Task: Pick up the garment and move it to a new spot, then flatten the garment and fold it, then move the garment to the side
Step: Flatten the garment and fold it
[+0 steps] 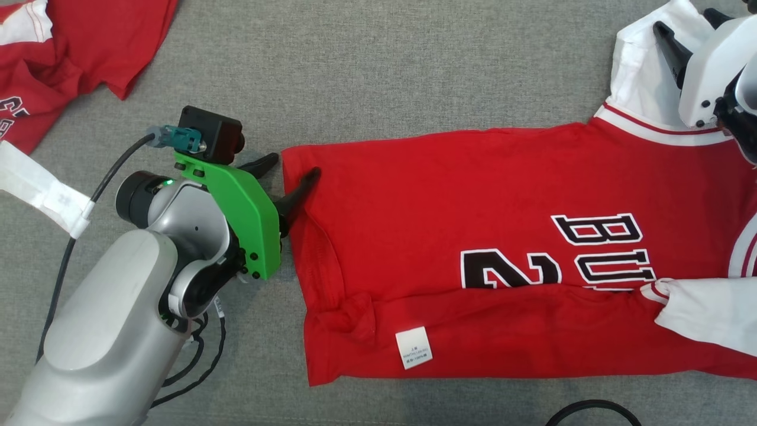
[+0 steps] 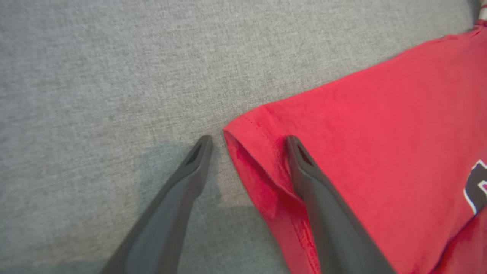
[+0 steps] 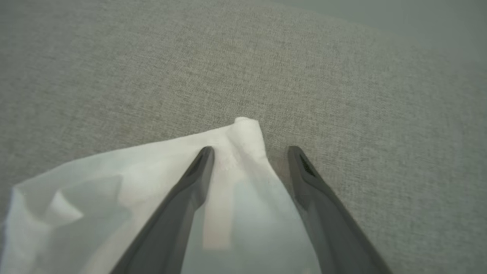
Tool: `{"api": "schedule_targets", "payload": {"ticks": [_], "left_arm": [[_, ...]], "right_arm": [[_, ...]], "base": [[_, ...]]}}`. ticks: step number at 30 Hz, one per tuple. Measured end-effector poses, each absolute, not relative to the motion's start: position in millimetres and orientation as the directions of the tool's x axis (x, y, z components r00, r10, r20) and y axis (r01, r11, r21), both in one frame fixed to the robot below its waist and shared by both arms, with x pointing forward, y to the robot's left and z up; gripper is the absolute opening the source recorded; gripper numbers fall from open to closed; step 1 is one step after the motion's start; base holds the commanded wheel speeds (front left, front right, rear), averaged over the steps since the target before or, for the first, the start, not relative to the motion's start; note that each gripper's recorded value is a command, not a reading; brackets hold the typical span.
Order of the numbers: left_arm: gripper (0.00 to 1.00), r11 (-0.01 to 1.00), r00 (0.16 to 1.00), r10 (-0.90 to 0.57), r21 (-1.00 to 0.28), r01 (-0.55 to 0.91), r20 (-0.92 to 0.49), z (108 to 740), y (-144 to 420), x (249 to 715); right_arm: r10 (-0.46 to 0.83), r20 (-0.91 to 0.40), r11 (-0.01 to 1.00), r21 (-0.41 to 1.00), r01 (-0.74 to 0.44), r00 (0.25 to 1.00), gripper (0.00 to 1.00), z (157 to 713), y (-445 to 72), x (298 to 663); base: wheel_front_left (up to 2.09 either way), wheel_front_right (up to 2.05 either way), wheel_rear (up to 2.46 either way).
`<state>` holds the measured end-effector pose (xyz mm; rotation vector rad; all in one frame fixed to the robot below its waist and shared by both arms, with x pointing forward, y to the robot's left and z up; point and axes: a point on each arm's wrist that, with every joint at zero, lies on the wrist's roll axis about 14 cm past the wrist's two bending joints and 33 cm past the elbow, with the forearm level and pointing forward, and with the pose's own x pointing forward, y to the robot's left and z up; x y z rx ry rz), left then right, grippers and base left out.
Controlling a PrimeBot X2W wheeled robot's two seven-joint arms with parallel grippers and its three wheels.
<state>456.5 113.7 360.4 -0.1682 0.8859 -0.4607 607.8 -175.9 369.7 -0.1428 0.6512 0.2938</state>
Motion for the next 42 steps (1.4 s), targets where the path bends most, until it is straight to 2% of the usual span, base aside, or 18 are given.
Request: {"api": "schedule_targets", "payload": {"ticks": [1, 2, 11, 17, 23, 27, 32, 36, 42], "left_arm": [[0.0, 0.888, 0.544, -0.458, -0.334, 0.315, -0.703, 360, 113, 457], [0.0, 0.886, 0.545, -0.462, -0.337, 0.318, -0.7, 360, 112, 457], [0.0, 0.872, 0.619, -0.489, -0.365, 0.326, -0.615, 374, 106, 473], [0.0, 0.858, 0.682, -0.508, -0.382, 0.344, -0.527, 393, 100, 473], [0.0, 0.835, 0.702, -0.536, -0.416, 0.359, -0.469, 412, 94, 450], [0.0, 0.837, 0.729, -0.527, -0.413, 0.358, -0.436, 426, 97, 430], [0.0, 0.833, 0.778, -0.504, -0.449, 0.324, -0.374, 439, 98, 408], [0.0, 0.825, 0.769, -0.492, -0.502, 0.261, -0.409, 421, 93, 382], [0.0, 0.817, 0.78, -0.487, -0.521, 0.247, -0.393, 416, 85, 375]], "right_arm": [[0.226, -0.62, 0.95, -0.032, -0.312, 0.752, 0.2, 367, -174, 608], [0.234, -0.624, 0.95, -0.016, -0.311, 0.746, 0.0, 365, -171, 607], [0.269, -0.54, 0.958, 0.061, -0.282, 0.797, 0.0, 388, -174, 609], [0.298, -0.392, 0.954, 0.105, -0.279, 0.87, 0.0, 435, -187, 603], [0.334, -0.301, 0.941, 0.164, -0.296, 0.893, 0.0, 462, -200, 563], [0.341, -0.307, 0.935, 0.209, -0.287, 0.888, 0.0, 460, -213, 509], [0.299, -0.314, 0.936, 0.281, -0.212, 0.901, 0.0, 455, -232, 444], [0.284, -0.384, 0.924, 0.353, -0.145, 0.879, 0.0, 430, -225, 390], [0.234, -0.368, 0.93, 0.356, -0.096, 0.9, 0.0, 435, -228, 373]], "base": [[0.0, 0.0, 0.0], [0.0, 0.0, 0.0], [0.0, 0.0, 0.0], [0.0, 0.0, 0.0], [0.0, 0.0, 0.0], [0.0, 0.0, 0.0], [0.0, 0.0, 0.0], [0.0, 0.0, 0.0], [0.0, 0.0, 0.0]]}}
